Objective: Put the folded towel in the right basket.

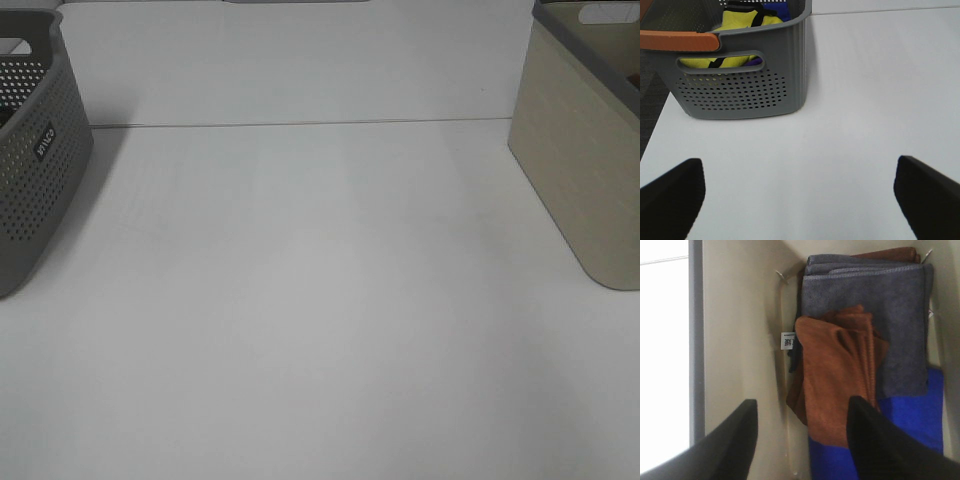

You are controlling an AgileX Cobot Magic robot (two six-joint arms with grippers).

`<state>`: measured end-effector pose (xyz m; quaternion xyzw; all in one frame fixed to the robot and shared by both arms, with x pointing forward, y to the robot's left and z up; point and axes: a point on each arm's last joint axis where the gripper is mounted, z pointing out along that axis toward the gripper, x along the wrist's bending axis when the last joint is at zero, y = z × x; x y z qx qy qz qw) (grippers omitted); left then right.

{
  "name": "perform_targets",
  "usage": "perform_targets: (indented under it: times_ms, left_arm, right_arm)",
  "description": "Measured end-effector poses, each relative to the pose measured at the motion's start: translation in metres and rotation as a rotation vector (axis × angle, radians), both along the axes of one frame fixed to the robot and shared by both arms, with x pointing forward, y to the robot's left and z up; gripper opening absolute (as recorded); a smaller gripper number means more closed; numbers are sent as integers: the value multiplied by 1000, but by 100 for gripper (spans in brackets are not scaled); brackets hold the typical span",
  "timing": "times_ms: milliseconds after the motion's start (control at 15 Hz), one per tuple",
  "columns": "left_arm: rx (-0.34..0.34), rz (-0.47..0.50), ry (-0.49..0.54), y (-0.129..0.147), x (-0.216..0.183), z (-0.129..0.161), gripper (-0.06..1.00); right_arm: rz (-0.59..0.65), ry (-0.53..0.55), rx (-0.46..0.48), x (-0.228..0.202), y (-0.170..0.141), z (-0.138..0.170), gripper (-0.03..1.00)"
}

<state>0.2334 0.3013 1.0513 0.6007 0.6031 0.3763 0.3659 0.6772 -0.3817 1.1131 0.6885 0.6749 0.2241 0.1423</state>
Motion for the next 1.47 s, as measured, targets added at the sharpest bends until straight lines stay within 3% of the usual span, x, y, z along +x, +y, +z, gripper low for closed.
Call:
perform_targets:
  times_ms: [400,667,800,933,1200,1267,1467]
  left_arm:
    - [0,0,0,0,0,0,97]
    - [0,0,0,0,0,0,97]
    - [0,0,0,0,0,0,97]
    - [0,0,0,0,0,0,97]
    - [0,0,0,0,0,0,97]
    - [0,0,0,0,0,0,97]
    - [0,0,0,0,0,0,97]
  right_arm:
    - [49,-27,143,5,30,4,57]
    - [131,13,50,6,100,2,68]
    - [146,2,-7,-1,126,11,71]
    - [162,-20,-8,-16,141,26,72]
    - [159,44,-27,-68,136,29,72]
    - [157,78,-45,-104,131,27,72]
    - [157,146,-58,-155,124,12,72]
